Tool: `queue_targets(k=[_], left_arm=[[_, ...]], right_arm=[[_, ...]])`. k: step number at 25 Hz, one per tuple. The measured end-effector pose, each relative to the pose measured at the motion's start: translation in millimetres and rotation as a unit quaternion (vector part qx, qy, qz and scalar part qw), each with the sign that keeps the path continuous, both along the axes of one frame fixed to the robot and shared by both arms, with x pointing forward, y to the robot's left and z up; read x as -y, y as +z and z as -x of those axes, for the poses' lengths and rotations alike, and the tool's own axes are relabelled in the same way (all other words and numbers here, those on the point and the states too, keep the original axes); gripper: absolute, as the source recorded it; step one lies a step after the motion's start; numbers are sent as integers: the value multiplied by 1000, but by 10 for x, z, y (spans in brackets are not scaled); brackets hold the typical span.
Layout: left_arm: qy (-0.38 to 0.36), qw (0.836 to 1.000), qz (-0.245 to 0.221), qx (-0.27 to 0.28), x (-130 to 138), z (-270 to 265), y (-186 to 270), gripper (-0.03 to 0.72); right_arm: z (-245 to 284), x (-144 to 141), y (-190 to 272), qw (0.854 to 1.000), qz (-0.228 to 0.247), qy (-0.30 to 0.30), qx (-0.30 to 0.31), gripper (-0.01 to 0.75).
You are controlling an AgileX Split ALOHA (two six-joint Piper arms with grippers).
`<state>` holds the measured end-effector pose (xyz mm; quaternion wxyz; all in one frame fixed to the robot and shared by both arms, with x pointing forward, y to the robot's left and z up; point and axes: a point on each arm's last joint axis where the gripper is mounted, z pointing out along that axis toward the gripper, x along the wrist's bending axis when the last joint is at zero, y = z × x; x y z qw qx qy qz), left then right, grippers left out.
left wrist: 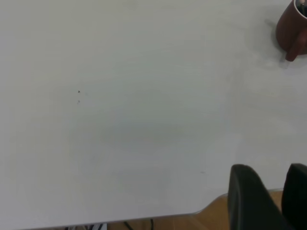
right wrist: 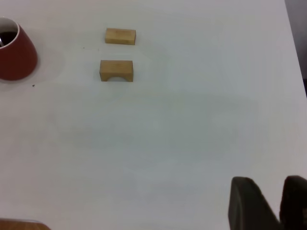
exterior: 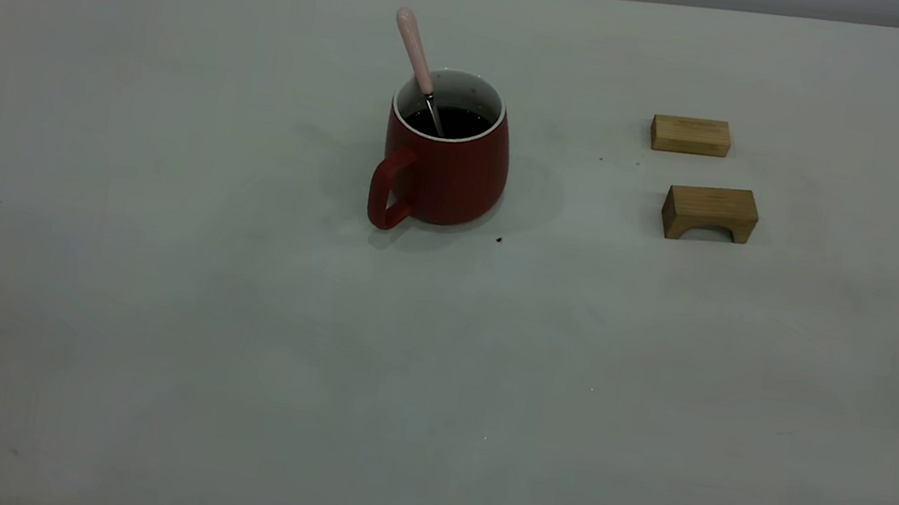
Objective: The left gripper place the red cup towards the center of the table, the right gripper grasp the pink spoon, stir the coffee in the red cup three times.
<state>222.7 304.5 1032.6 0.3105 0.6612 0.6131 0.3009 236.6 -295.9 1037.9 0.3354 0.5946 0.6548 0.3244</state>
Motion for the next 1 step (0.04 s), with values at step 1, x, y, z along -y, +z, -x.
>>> queue_targets(k=[1], left_arm=[[0, 1000, 0, 0, 0, 0, 0, 247]], right_arm=[[0, 0, 0, 1000, 0, 0, 0, 213]])
